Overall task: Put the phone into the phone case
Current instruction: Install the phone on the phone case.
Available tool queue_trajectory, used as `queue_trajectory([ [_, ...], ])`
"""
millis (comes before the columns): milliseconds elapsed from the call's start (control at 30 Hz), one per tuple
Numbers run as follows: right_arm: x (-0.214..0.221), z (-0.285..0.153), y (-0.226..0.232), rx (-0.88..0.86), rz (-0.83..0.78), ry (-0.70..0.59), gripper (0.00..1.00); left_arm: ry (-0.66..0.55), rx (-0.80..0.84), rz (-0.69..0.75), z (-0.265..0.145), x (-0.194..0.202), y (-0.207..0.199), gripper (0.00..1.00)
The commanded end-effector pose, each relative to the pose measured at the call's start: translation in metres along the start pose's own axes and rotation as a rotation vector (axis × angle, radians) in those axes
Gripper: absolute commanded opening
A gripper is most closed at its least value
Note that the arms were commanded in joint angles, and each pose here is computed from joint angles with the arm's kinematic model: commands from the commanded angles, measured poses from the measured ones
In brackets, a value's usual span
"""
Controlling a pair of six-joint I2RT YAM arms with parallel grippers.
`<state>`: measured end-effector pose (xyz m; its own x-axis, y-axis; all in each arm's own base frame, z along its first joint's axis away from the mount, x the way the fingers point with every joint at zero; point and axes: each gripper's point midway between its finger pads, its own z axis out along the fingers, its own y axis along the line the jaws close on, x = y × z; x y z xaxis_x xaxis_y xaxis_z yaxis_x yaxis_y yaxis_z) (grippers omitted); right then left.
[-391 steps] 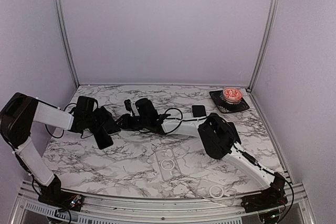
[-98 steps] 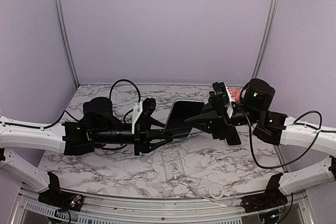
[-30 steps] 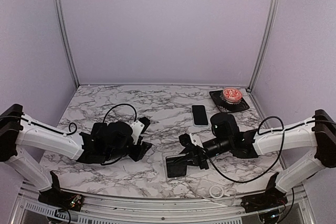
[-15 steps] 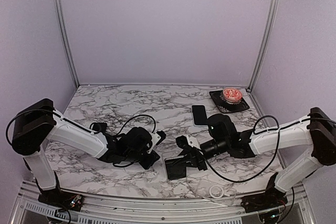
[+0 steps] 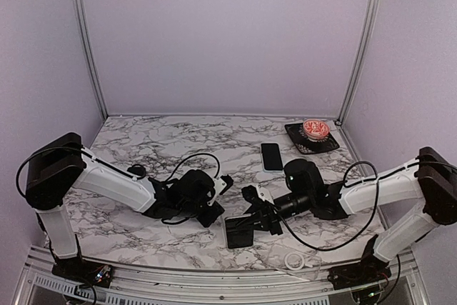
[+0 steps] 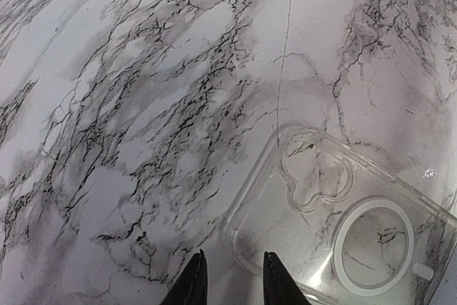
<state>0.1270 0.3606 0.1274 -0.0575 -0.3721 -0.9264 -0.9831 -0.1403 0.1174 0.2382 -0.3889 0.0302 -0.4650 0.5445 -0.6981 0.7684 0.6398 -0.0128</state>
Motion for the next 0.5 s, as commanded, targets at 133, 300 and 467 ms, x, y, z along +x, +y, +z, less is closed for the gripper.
queue_trajectory([
  [133, 0.001, 0.003, 0.001, -0.007, 0.054, -0.041, 0.0, -0.001, -0.011, 0.032, 0.004, -0.005, 0.003, 0.26],
  [300, 0.014, 0.005, -0.007, -0.004, 0.107, -0.026, 0.0, -0.022, -0.018, 0.034, 0.009, -0.012, 0.009, 0.26],
  [467, 0.031, 0.007, -0.024, 0.008, 0.192, 0.008, 0.0, -0.026, -0.01, 0.023, 0.015, -0.015, 0.012, 0.25],
])
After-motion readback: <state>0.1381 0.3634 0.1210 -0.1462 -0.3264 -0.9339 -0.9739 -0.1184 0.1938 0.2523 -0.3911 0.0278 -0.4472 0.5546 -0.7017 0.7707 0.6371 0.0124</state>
